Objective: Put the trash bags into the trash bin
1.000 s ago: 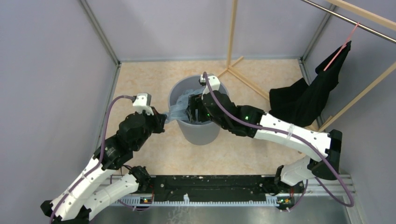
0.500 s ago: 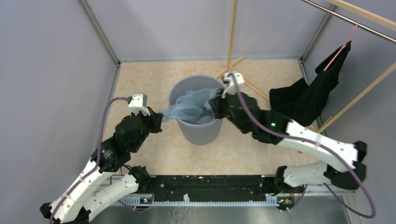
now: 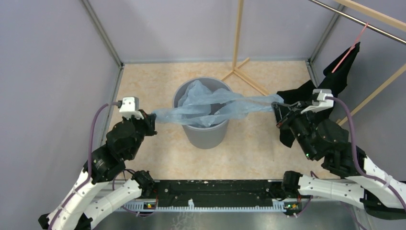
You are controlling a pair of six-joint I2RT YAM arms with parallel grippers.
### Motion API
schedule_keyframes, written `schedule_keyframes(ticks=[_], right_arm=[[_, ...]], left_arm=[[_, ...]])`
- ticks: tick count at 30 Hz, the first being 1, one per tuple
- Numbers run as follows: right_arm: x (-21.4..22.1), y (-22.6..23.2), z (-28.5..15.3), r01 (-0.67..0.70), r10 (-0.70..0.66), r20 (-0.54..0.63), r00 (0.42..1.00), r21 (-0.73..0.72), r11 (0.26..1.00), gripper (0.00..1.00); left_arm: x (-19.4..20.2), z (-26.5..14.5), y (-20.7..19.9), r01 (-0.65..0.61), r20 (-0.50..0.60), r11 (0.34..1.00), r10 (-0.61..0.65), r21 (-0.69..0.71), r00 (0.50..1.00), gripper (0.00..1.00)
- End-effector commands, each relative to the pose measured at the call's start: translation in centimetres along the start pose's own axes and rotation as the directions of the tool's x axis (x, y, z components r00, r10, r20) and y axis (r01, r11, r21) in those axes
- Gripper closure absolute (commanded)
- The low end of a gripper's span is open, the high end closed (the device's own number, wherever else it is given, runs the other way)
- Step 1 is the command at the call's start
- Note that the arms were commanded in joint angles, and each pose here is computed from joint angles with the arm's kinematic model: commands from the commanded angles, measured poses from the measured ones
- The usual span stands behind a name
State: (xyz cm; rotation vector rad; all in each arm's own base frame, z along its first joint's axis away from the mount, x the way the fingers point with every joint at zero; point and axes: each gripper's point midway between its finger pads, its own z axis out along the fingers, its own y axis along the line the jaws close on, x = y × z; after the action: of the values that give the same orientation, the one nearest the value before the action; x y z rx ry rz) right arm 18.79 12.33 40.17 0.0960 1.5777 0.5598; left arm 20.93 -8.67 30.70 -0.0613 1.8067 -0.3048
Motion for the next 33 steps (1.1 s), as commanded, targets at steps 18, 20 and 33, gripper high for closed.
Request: schedule_keyframes(ticks=[18,20,33], right_arm=[[12.7,-4.9,0.6,0.178,-0.134,-0.244,0.961,0.171,0.969,0.93],[12.9,-5.9,0.5,0.152,-0.099,-0.227,0.969,0.234,0.960,0.93],[17.0,-5.2,1.2,0.137,-0.095,-0.254,0.963,0.156,0.978,0.81]], left_arm=[[3.8,-1.8,0.8,0.023,-0.139,1.000,-0.020,0.019,0.990,1.00],[4.8,-1.7,1.4,0.041,-0.169,0.999,-0.045,-0.025,0.985,1.00],[7.4,-2.2,1.9,0.280,-0.182,0.955,-0.294,-0.101,0.938,1.00]])
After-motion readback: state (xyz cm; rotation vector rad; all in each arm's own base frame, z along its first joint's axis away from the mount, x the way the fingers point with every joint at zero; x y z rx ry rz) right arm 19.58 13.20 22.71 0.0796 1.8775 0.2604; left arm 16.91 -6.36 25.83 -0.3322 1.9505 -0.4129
